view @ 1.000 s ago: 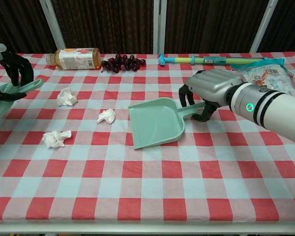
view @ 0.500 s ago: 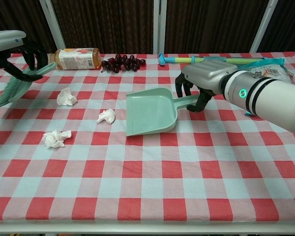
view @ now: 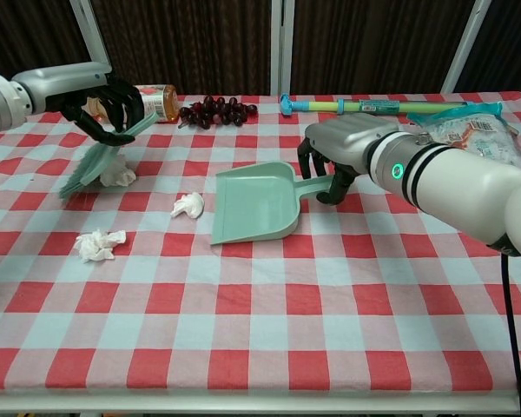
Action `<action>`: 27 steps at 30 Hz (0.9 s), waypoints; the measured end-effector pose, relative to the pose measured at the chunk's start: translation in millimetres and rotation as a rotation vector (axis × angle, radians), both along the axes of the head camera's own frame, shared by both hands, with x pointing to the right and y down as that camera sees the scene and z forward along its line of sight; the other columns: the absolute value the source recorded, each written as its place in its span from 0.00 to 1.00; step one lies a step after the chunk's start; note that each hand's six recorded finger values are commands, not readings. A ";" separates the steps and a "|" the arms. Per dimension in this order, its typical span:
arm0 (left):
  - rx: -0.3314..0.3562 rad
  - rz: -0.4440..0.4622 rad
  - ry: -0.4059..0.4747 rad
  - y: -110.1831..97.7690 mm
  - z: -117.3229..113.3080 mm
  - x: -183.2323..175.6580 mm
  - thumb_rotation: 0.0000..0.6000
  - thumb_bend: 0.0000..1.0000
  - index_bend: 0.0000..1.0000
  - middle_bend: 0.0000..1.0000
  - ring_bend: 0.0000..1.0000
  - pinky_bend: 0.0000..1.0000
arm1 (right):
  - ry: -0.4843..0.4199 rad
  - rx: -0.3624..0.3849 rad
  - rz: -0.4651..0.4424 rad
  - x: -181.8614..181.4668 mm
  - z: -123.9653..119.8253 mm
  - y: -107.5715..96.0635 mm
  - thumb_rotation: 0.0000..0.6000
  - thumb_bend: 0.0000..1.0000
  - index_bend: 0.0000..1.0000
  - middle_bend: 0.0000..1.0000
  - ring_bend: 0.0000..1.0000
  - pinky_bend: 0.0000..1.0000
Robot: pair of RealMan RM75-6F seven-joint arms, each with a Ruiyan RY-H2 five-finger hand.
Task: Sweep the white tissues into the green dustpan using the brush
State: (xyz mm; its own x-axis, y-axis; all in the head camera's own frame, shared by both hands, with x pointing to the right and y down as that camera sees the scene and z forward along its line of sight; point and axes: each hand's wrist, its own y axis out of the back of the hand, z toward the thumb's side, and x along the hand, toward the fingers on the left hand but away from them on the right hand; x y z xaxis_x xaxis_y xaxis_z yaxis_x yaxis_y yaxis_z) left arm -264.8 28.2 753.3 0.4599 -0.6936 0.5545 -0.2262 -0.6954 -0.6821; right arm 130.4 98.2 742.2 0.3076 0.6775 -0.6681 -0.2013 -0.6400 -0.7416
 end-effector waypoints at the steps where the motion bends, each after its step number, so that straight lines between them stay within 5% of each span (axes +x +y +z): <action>1: -0.010 -0.004 0.020 0.5 -0.2 3.5 1.00 0.42 0.53 0.55 0.43 0.38 | 0.000 0.000 0.000 -1.0 0.5 0.4 1.00 0.33 0.60 0.53 0.27 0.11; 8: -0.079 0.029 0.183 14.5 -7.3 42.9 1.00 0.42 0.53 0.55 0.43 0.38 | -0.014 -0.012 0.016 -7.1 4.2 3.1 1.00 0.33 0.60 0.53 0.27 0.11; 27: -0.223 -0.011 0.438 38.5 -20.7 111.0 1.00 0.43 0.53 0.55 0.43 0.38 | -0.064 -0.029 0.057 -18.9 10.1 2.6 1.00 0.33 0.60 0.53 0.27 0.10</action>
State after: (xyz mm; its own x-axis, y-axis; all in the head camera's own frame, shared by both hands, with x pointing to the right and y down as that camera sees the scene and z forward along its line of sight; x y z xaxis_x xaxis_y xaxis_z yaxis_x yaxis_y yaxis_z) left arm -153.8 66.7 732.6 0.6760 -0.5861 0.4467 -0.4668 -0.8096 -0.3558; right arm 111.5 100.7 752.3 0.3117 0.6755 -0.6682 -0.1173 -0.6705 -0.7326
